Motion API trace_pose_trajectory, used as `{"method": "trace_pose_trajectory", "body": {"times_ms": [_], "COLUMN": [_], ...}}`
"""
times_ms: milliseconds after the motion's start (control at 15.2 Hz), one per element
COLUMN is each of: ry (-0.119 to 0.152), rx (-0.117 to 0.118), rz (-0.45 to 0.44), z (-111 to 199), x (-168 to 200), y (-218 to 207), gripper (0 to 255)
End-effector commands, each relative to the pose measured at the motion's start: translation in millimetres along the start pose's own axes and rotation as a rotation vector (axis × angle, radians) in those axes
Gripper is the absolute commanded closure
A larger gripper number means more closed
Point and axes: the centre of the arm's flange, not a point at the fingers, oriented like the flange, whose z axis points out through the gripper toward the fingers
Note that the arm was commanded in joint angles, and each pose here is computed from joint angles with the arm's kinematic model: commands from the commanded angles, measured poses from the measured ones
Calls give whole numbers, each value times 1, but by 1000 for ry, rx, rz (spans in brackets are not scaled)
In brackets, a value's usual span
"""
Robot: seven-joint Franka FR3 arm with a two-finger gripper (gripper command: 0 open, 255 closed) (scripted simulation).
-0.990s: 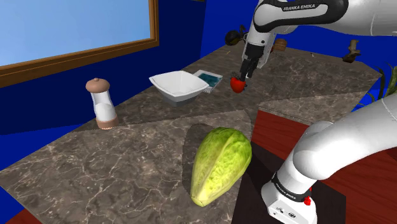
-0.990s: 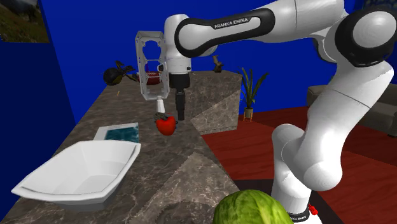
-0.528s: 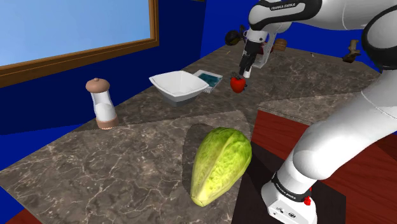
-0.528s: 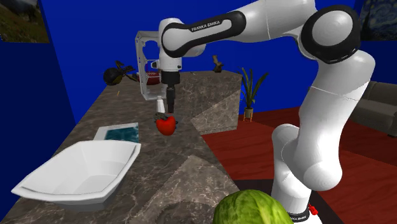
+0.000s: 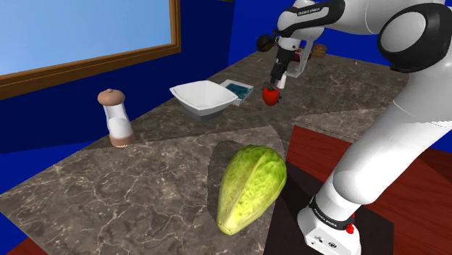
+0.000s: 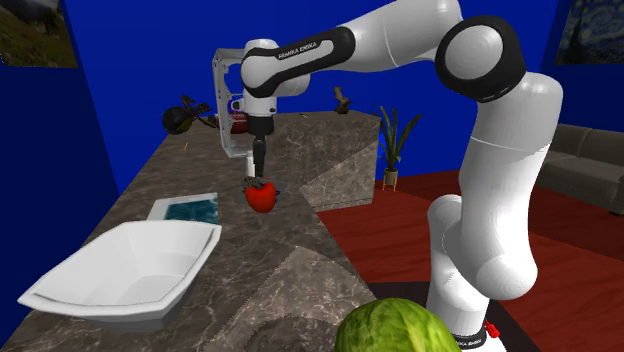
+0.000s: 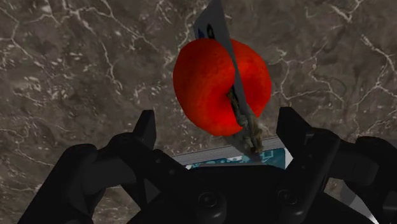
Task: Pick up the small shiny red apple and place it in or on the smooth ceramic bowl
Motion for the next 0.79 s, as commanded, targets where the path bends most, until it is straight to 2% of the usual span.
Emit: {"method": "trace_pose_trajectory", "body": {"times_ms": [0, 132, 660, 726], "ry": [1, 1, 1, 1], "rx": [0, 0, 0, 0], "rz": [0, 0, 0, 0], "z": [11, 25, 25, 25], "x": [0, 0, 0, 0], "y": [1, 1, 1, 1], "gripper": [0, 0, 0, 255]}}
